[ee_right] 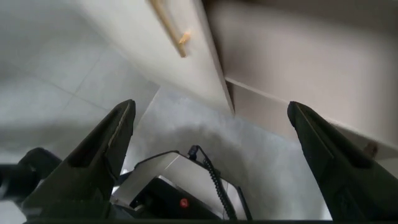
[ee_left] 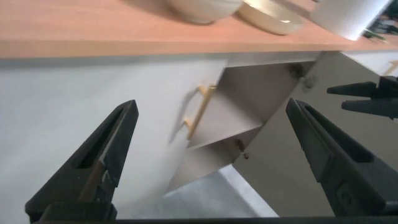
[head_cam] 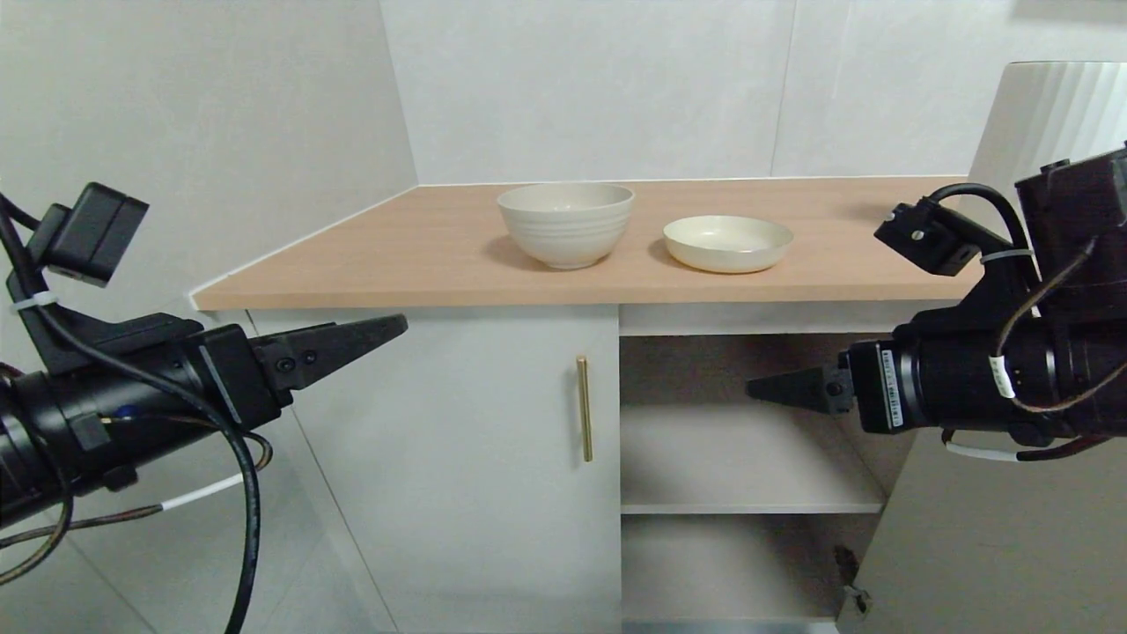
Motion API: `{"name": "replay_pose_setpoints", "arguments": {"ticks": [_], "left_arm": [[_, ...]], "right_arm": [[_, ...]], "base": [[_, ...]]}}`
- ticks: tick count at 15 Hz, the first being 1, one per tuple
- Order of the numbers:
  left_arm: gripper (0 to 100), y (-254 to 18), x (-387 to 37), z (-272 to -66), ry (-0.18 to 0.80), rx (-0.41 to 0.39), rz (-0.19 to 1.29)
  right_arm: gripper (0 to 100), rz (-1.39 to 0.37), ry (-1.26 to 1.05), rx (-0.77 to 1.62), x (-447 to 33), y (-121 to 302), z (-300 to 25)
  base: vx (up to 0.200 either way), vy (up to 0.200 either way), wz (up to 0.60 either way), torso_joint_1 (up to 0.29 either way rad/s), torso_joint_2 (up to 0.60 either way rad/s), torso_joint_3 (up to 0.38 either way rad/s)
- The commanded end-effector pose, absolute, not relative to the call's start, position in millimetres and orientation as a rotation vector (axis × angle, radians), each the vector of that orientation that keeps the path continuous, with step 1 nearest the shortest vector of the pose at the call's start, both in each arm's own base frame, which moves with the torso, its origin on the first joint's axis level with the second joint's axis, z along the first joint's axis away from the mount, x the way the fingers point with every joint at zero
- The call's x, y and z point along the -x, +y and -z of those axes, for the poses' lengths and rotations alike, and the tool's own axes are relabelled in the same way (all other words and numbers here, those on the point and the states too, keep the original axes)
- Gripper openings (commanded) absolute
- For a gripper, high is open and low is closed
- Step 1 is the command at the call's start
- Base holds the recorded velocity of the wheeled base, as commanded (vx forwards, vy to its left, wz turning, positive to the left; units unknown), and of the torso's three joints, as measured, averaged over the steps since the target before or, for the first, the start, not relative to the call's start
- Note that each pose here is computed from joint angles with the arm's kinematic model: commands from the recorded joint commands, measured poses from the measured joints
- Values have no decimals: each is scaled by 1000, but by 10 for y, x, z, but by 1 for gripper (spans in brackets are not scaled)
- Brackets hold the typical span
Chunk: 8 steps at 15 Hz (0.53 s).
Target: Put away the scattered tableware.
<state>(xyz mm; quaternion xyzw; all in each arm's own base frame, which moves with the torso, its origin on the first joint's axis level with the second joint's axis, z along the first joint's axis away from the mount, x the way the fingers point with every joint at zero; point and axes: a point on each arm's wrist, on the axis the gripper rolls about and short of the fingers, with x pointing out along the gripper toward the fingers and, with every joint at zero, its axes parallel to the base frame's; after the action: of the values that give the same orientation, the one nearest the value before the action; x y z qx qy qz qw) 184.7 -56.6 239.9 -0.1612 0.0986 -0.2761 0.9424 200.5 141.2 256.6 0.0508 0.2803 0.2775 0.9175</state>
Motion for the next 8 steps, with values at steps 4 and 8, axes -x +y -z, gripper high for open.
{"name": "replay_pose_setpoints", "arguments": {"ticks": [4, 8], "left_arm": [[100, -568, -1851, -2403, 199, 331, 563], [100, -597, -1951, -2315, 245, 334, 562]], "right_arm": [[100, -580, 562, -90, -1952, 1375, -2583], [100, -579, 561, -91, -1958, 1375, -2585]], "base": [[0, 0, 0, 0, 0, 0], [0, 0, 0, 50, -193, -191]]}}
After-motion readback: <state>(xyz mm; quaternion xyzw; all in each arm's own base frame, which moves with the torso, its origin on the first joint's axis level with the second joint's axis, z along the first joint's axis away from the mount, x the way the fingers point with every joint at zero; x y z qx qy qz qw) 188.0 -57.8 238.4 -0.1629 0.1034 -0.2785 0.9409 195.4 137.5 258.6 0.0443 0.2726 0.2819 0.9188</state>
